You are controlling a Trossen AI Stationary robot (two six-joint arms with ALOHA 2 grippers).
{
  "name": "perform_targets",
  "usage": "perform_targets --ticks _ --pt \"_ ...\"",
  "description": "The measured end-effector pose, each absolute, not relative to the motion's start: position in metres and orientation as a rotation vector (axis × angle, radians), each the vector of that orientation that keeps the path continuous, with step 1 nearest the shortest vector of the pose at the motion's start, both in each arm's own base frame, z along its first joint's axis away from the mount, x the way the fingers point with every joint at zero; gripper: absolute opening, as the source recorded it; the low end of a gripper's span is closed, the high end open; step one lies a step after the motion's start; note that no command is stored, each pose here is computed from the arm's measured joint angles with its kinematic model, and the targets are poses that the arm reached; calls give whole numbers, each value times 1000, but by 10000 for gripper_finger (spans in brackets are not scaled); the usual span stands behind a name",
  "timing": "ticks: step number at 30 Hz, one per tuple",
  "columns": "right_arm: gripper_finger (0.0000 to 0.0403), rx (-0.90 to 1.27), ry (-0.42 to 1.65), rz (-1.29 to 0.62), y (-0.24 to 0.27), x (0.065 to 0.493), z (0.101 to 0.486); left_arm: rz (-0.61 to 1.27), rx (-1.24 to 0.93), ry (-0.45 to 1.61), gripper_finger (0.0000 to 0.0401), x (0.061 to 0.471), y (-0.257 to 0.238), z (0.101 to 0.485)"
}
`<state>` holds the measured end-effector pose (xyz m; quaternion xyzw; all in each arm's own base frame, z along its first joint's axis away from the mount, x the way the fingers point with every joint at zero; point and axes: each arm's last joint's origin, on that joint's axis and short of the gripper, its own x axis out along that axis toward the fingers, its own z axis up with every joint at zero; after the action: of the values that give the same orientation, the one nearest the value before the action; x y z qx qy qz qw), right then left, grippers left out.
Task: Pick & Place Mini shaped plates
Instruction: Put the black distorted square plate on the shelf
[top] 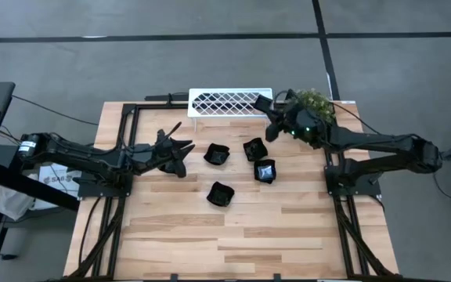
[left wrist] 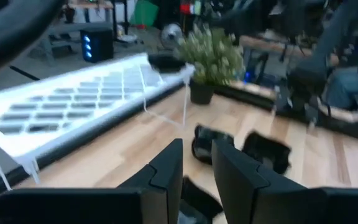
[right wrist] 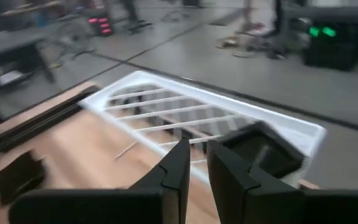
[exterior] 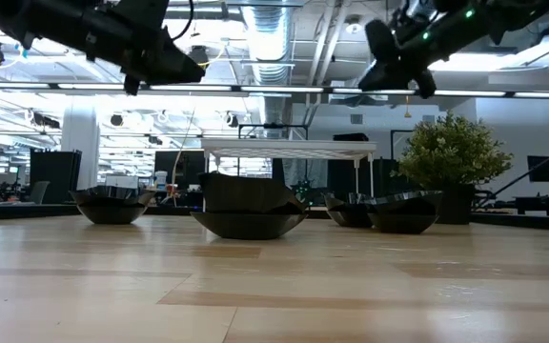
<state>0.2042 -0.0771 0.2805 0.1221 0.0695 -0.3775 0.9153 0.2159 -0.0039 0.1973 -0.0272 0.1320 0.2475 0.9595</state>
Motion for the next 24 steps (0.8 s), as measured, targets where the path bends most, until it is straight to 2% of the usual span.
perform_targets --ticks 9,24 --pt "51 131 194 -519 -24 212 281 444 -51 322 88 210 -5 182" --pt "51 30 382 -155 53 197 233 120 -112 349 88 213 -14 181"
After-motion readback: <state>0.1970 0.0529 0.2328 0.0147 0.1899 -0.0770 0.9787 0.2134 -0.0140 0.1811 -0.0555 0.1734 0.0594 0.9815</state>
